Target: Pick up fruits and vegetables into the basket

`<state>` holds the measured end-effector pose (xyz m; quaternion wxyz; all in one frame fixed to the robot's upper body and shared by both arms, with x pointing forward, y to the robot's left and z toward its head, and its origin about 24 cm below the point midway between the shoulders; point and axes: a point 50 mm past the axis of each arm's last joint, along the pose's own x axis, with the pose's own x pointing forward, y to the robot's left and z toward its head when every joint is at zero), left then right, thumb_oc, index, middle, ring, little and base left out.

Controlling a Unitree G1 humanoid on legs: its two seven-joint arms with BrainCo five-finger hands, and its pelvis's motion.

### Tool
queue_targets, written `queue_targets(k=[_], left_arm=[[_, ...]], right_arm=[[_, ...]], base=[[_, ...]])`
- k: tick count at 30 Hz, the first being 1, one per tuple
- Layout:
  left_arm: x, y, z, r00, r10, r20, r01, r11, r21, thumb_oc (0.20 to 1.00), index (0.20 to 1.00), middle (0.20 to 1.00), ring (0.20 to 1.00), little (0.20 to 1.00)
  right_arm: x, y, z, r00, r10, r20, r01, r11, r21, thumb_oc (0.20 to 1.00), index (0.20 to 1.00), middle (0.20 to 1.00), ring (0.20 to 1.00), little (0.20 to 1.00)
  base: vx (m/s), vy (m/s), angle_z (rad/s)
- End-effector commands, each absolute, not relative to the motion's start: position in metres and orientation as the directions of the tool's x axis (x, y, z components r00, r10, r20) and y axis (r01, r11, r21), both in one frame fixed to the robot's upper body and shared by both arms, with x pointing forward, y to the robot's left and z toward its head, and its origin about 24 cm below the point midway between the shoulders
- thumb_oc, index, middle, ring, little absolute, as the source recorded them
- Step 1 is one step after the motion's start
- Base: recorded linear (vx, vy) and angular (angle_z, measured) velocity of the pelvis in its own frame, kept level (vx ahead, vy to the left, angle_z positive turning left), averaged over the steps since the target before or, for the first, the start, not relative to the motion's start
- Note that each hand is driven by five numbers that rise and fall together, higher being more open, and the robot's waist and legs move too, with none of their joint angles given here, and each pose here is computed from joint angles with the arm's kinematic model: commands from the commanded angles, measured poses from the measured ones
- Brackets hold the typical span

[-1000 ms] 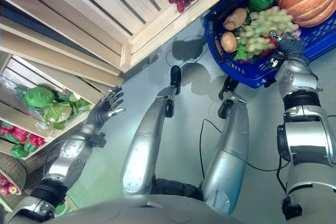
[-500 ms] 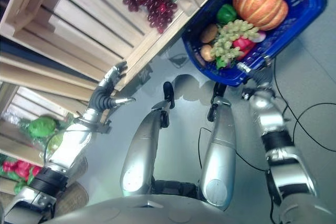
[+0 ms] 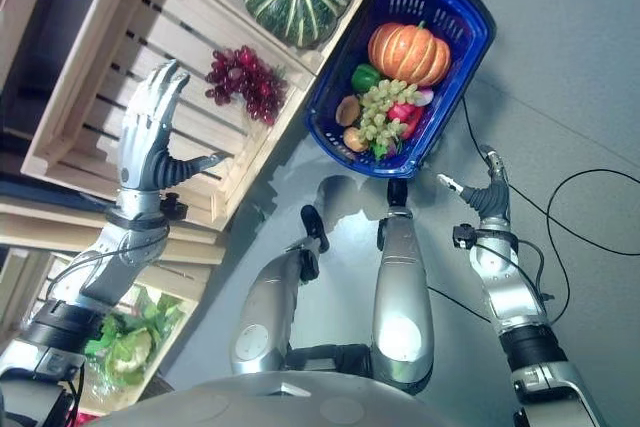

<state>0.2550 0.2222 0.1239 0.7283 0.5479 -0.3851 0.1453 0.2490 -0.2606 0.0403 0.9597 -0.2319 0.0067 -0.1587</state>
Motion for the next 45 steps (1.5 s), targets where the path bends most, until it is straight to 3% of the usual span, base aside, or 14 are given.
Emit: queue_targets(k=[1, 5, 9, 14, 23, 33, 39, 45], left_arm=[[0.252, 0.241, 0.129, 0.599, -0.263, 0.757, -0.751, 0.144, 0.644, 1.000, 1.000, 1.000, 1.000, 1.000], [0.261, 0.253, 0.130, 0.633, -0.283, 0.721, -0.761, -0.054, 0.647, 1.000, 1.000, 1.000, 1.000, 1.000], [0.272, 0.275, 0.127, 0.724, -0.260, 0.640, -0.690, -0.279, 0.668, 1.000, 1.000, 1.000, 1.000, 1.000], [0.283, 0.291, 0.116, 0.820, -0.171, 0.546, -0.567, -0.369, 0.736, 1.000, 1.000, 1.000, 1.000, 1.000], [0.307, 0.313, 0.099, 0.921, 0.104, 0.376, -0.337, -0.273, 0.901, 1.000, 1.000, 1.000, 1.000, 1.000], [0.317, 0.342, 0.097, 0.891, 0.346, 0.293, -0.243, -0.180, 0.953, 1.000, 1.000, 1.000, 1.000, 1.000], [0.319, 0.354, 0.101, 0.854, 0.445, 0.268, -0.224, -0.150, 0.963, 1.000, 1.000, 1.000, 1.000, 1.000], [0.315, 0.348, 0.101, 0.815, 0.435, 0.383, -0.385, -0.089, 0.919, 1.000, 1.000, 1.000, 1.000, 1.000]], right_arm=[[0.242, -0.261, 0.062, 0.961, -0.223, 0.161, 0.273, 0.841, -0.466, 1.000, 1.000, 1.000, 1.000, 1.000], [0.240, -0.262, 0.070, 0.971, -0.172, 0.167, 0.233, 0.840, -0.491, 1.000, 1.000, 1.000, 1.000, 1.000], [0.239, -0.261, 0.082, 0.976, -0.115, 0.184, 0.195, 0.834, -0.516, 1.000, 1.000, 1.000, 1.000, 1.000], [0.237, -0.261, 0.092, 0.977, -0.060, 0.203, 0.161, 0.831, -0.533, 1.000, 1.000, 1.000, 1.000, 1.000], [0.241, -0.247, 0.105, 0.972, 0.050, 0.231, 0.083, 0.842, -0.533, 1.000, 1.000, 1.000, 1.000, 1.000], [0.244, -0.242, 0.114, 0.962, 0.075, 0.264, 0.066, 0.871, -0.487, 1.000, 1.000, 1.000, 1.000, 1.000], [0.245, -0.240, 0.113, 0.963, 0.064, 0.260, 0.069, 0.880, -0.470, 1.000, 1.000, 1.000, 1.000, 1.000], [0.242, -0.238, 0.110, 0.959, 0.056, 0.276, 0.084, 0.879, -0.470, 1.000, 1.000, 1.000, 1.000, 1.000]], base=[[0.06, 0.092, -0.17], [0.04, 0.072, -0.20], [0.04, 0.105, -0.11], [0.06, 0.101, -0.25], [0.04, 0.070, -0.17], [0.01, 0.035, -0.04], [0.00, 0.000, 0.00], [-0.02, -0.008, 0.03]])
